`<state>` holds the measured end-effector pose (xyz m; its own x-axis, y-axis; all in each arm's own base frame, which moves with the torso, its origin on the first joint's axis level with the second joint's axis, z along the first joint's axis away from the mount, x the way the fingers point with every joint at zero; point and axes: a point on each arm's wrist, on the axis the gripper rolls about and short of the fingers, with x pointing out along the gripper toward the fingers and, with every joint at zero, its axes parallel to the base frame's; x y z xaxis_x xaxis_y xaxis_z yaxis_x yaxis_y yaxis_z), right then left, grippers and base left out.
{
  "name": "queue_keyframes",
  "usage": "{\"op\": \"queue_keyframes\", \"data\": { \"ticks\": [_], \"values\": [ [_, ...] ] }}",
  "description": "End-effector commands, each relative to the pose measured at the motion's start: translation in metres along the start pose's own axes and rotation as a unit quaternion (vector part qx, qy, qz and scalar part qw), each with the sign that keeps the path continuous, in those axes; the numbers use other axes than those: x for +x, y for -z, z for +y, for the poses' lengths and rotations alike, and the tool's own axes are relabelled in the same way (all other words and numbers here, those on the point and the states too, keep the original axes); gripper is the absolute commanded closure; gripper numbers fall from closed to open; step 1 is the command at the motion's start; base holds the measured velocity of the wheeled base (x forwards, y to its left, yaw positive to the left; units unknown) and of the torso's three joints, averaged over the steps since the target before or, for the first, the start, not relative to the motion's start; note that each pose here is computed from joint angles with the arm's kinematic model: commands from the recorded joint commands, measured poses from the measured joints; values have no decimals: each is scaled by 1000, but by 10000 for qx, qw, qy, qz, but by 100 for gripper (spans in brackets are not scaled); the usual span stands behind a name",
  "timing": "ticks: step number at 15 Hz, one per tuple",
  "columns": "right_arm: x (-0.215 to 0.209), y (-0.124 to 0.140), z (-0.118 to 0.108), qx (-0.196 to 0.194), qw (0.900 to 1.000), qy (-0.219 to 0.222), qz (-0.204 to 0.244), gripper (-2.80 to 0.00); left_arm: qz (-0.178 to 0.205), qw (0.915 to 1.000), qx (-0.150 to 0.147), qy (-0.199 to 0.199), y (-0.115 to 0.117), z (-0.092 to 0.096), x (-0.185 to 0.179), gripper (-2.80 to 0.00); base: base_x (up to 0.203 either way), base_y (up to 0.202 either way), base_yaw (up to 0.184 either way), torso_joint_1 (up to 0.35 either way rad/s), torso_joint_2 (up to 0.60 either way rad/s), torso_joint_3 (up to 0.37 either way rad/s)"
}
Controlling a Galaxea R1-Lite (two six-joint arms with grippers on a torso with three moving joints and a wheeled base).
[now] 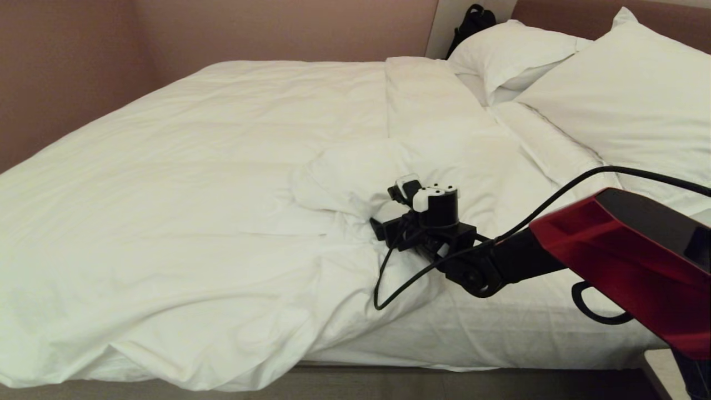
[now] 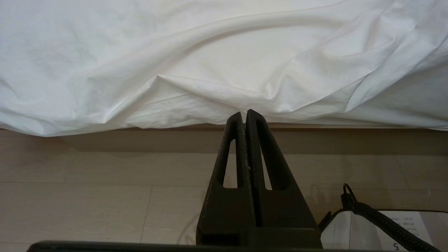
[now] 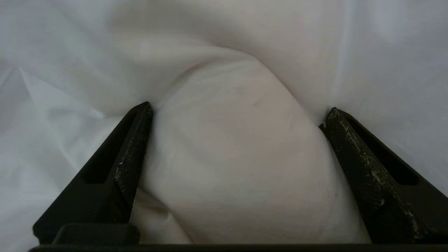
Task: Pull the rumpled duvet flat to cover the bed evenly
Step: Flatten the corners of the folded blanket
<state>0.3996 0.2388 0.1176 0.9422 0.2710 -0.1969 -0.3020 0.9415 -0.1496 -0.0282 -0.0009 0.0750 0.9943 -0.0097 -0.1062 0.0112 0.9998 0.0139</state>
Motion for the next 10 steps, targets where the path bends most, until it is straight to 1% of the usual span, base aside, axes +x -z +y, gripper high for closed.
{"op": "queue_keyframes", "data": {
  "ticks": [1,3,4,10],
  "values": [
    [4,8,-1,-21,10000,23,79,-280,5,10000,2,-2,0,0,0,0,0,0,0,0,0,0],
    [5,8,0,-23,10000,21,85,-280,5,10000,2,-2,0,0,0,0,0,0,0,0,0,0],
    [6,10,0,-27,9999,21,101,0,5,10000,2,-2,0,0,0,0,0,0,0,0,0,0],
    [4,5,-2,0,10000,35,36,0,5,10000,2,-2,0,0,0,0,0,0,0,0,0,0]
  ]
}}
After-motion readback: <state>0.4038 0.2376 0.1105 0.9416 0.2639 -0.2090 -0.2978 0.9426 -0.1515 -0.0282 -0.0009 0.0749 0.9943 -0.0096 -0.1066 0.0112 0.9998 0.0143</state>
